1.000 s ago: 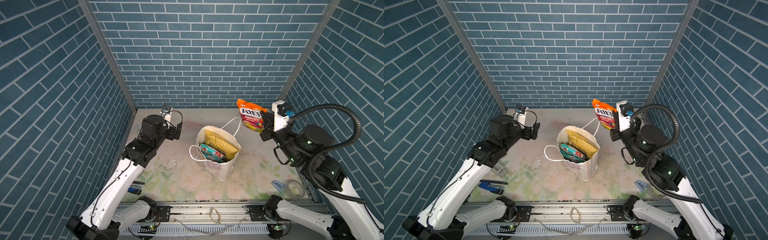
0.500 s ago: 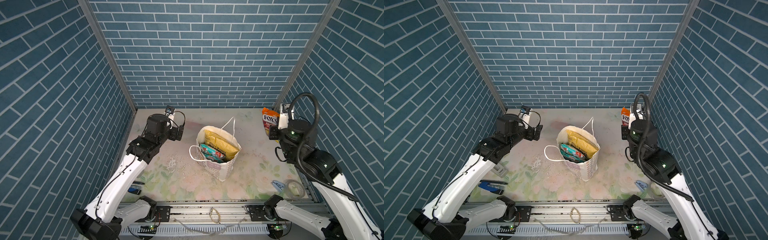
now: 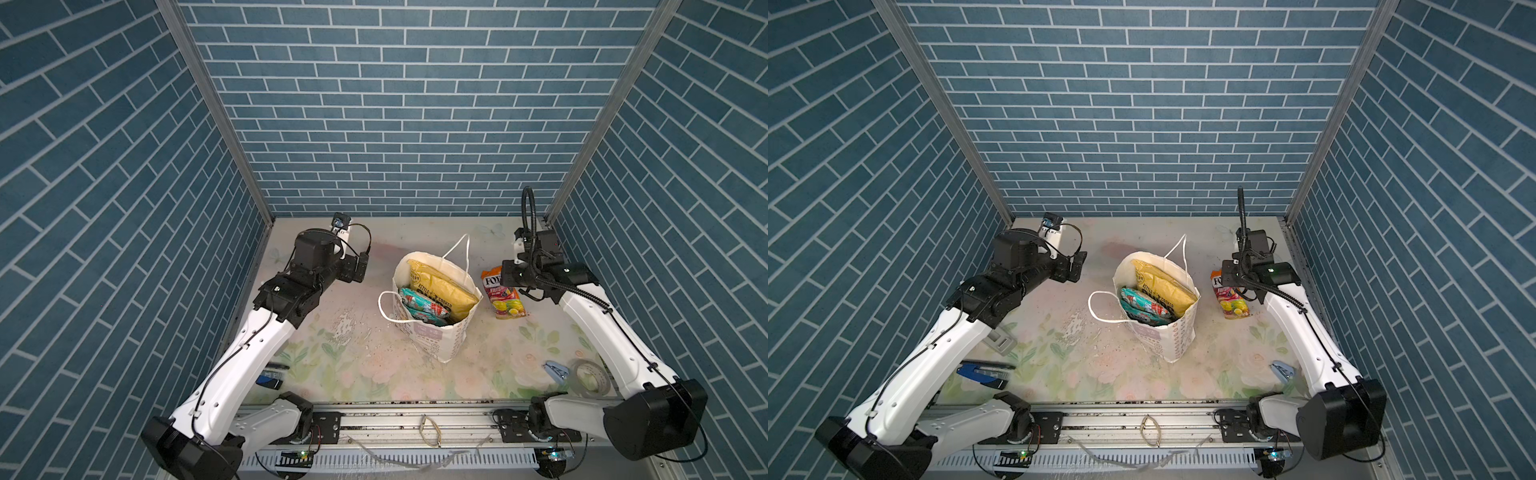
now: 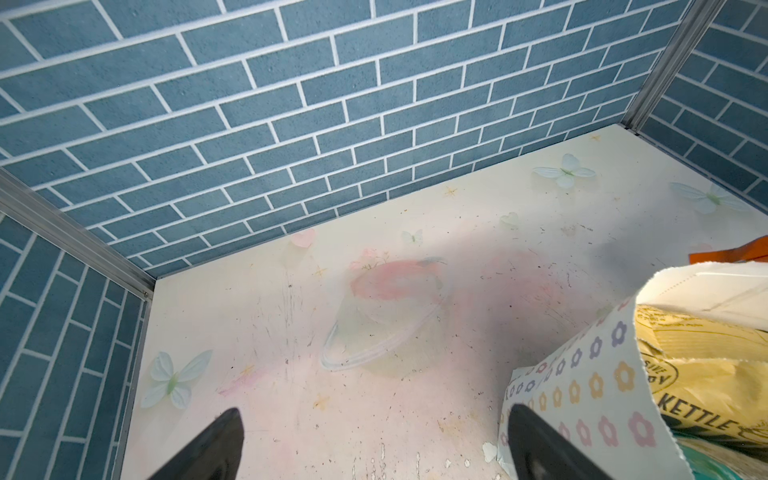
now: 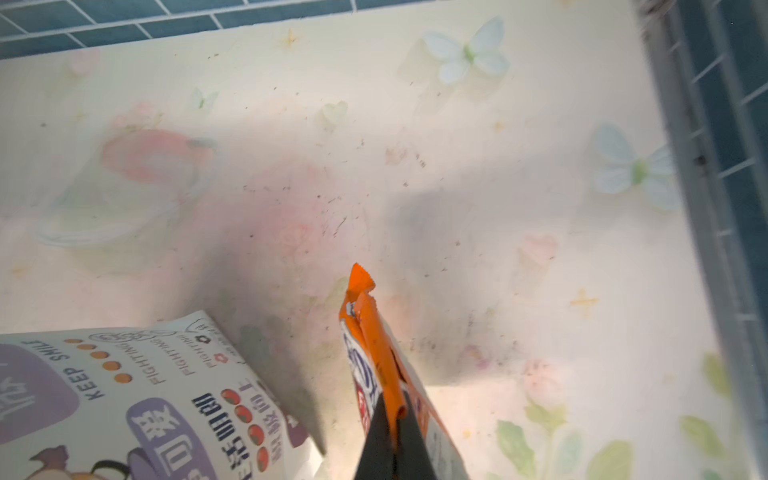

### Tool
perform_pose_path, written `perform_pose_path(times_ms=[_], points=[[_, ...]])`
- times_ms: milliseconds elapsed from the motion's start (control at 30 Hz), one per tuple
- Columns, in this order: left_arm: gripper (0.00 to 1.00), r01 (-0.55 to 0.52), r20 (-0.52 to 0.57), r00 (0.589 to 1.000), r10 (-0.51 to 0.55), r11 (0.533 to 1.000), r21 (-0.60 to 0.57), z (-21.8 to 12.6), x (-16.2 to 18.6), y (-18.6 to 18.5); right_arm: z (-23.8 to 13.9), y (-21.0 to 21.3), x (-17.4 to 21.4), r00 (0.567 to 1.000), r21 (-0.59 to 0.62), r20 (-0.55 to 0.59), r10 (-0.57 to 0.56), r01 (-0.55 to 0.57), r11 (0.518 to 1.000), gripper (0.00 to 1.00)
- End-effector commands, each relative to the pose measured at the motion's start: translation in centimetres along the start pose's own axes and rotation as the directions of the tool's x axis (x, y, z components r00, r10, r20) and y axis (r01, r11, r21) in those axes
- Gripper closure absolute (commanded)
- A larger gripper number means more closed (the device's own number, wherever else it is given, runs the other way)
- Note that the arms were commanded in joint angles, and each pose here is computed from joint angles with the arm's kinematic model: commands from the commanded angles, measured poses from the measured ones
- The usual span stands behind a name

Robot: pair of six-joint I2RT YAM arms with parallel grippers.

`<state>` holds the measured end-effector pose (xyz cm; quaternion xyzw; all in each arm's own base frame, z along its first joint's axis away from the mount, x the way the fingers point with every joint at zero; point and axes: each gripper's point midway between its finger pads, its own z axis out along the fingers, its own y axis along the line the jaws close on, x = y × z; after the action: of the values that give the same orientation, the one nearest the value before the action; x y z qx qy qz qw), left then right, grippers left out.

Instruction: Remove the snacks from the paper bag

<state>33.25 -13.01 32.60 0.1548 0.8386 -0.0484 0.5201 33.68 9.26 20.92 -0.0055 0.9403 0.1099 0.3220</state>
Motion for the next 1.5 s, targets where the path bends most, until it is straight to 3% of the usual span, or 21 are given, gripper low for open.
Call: perform_pose_path(times_ms=[0, 133, 200, 633, 733, 900, 1000, 1067, 1233, 1333, 1467], points=[[0.01, 0.002, -0.010, 1.000, -0.001, 1.000, 0.016, 0.3, 0.6, -0.5, 0.4, 4.0, -1.6, 0.991, -0.316, 0.001, 0.136, -0.128, 0.940, 1.00], [0.00, 0.001, -0.019, 1.000, -0.001, 1.000, 0.021, 0.6, 0.8, -0.6, 2.4, 4.4, -1.6, 0.968, -0.467, -0.080, 0.236, -0.246, 0.849, 1.00], [0.00, 0.000, -0.025, 1.000, 0.001, 1.000, 0.023, 0.7, 1.0, -0.7, 3.7, 3.8, -1.3, 0.961, -0.463, -0.107, 0.255, -0.275, 0.842, 1.00], [0.01, -0.002, -0.053, 0.999, 0.006, 0.998, 0.069, 0.9, 1.2, -1.5, 9.7, -3.0, 2.5, 0.949, -0.108, -0.206, 0.241, -0.266, 0.958, 1.00], [0.00, -0.002, -0.079, 0.997, 0.010, 0.995, 0.101, 1.1, 1.5, -2.1, 9.8, -3.8, 2.8, 0.951, -0.061, -0.205, 0.230, -0.247, 0.967, 0.89], [0.00, 0.003, -0.105, 0.994, 0.013, 0.988, 0.152, 1.4, 1.9, -3.0, 7.7, -4.3, 1.9, 0.969, -0.026, -0.155, 0.195, -0.201, 0.979, 0.67], [0.00, 0.014, -0.113, 0.994, 0.008, 0.981, 0.193, 1.4, 1.7, -3.9, 5.3, -4.2, 0.8, 0.981, -0.020, -0.098, 0.166, -0.169, 0.985, 0.59], [0.03, 0.024, -0.106, 0.994, 0.000, 0.974, 0.224, 1.3, 1.3, -4.5, 3.4, -3.9, 0.1, 0.987, -0.026, -0.057, 0.153, -0.155, 0.988, 0.58], [0.23, 0.022, -0.087, 0.996, 0.002, 0.961, 0.276, 1.1, 0.3, -5.9, -0.9, -0.7, -1.2, 0.994, -0.182, 0.010, 0.112, -0.108, 0.977, 0.58], [0.40, 0.014, -0.102, 0.995, 0.019, 0.952, 0.306, 1.1, 0.0, -7.0, -3.0, 1.1, -1.2, 0.996, -0.269, 0.019, 0.085, -0.077, 0.960, 0.58], [0.42, -0.017, -0.134, 0.989, 0.070, 0.931, 0.364, 1.1, 0.2, -9.0, -5.8, 3.9, -0.7, 0.999, -0.406, 0.035, 0.041, -0.023, 0.913, 0.58]])
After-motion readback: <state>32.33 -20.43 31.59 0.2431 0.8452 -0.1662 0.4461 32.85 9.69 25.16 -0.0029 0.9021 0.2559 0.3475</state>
